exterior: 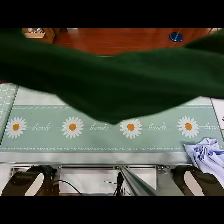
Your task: Fold the shirts.
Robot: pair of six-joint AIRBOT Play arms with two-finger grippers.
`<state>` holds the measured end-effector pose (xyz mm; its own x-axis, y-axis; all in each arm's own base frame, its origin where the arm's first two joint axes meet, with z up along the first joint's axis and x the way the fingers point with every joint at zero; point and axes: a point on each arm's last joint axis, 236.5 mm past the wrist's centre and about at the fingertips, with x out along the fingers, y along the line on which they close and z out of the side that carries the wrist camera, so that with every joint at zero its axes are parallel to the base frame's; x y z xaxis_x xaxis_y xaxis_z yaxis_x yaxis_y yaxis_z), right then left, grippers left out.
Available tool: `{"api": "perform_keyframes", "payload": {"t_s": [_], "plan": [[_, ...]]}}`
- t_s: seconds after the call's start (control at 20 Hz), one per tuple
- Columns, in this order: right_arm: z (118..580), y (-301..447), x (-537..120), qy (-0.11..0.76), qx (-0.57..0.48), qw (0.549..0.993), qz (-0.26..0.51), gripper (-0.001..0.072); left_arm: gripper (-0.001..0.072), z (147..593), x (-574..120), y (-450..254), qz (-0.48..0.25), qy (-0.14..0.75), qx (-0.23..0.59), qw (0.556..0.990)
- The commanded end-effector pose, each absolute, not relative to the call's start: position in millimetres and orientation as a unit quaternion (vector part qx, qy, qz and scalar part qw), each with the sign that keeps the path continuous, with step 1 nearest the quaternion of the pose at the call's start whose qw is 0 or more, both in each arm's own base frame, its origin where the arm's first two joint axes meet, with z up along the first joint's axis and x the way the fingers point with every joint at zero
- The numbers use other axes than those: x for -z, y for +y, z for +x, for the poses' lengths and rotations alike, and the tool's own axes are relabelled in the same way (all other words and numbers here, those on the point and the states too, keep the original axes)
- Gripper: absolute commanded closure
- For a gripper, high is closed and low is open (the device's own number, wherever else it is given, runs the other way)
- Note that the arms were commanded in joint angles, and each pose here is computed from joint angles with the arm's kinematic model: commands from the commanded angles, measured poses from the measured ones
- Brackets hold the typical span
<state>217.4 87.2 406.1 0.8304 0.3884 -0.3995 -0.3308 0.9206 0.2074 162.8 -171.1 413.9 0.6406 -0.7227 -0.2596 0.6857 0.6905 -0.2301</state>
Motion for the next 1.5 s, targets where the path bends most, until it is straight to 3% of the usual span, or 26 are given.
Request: {"api": "perform_keyframes", "payload": {"t_s": [0.0, 0.3, 0.45, 0.6, 0.8, 1.0, 1.25, 1.3, 1.4, 1.45], "plan": [[181.8, 81.5, -365.6, 0.335, -0.168, 0.925, 0.067, 0.0678, 0.0679, 131.0, -383.5, -163.6, -0.075, 0.25, 0.367, 0.893], [214.2, 94.1, -319.0, 0.43, -0.21, 0.868, 0.132, 0.0679, 0.0679, 142.9, -313.9, -162.7, -0.103, 0.375, 0.358, 0.849], [235.2, 87.3, -239.7, 0.543, -0.19, 0.805, 0.144, 0.0679, 0.0679, 157.5, -252.0, -163.2, -0.12, 0.449, 0.355, 0.811], [242.4, 103.2, -145.3, 0.644, -0.18, 0.738, 0.089, 0.0678, 0.0679, 181.0, -190.0, -164.8, -0.147, 0.485, 0.345, 0.79], [298.8, 126.2, -57.4, 0.648, -0.166, 0.743, 0.027, 0.0678, 0.0678, 200.3, -109.2, -163.1, -0.171, 0.523, 0.325, 0.769], [363.0, 145.5, -16.6, 0.61, -0.157, 0.774, 0.064, 0.0677, 0.0678, 212.0, -51.6, -151.1, -0.151, 0.542, 0.3, 0.77], [384.4, 159.8, 20.8, 0.617, -0.154, 0.765, 0.099, 0.0676, 0.0677, 218.9, -13.3, -129.1, -0.121, 0.578, 0.256, 0.765], [387.3, 159.6, 26.2, 0.617, -0.152, 0.765, 0.1, 0.0655, 0.0677, 218.9, -9.2, -127.0, -0.118, 0.585, 0.253, 0.762], [396.4, 159.9, 27.3, 0.603, -0.157, 0.777, 0.094, 0.0445, 0.0677, 218.9, -3.0, -125.1, -0.116, 0.595, 0.249, 0.756], [400.7, 158.4, 21.6, 0.591, -0.166, 0.785, 0.082, 0.0374, 0.0678, 218.9, -0.8, -124.9, -0.117, 0.598, 0.248, 0.753]]}}
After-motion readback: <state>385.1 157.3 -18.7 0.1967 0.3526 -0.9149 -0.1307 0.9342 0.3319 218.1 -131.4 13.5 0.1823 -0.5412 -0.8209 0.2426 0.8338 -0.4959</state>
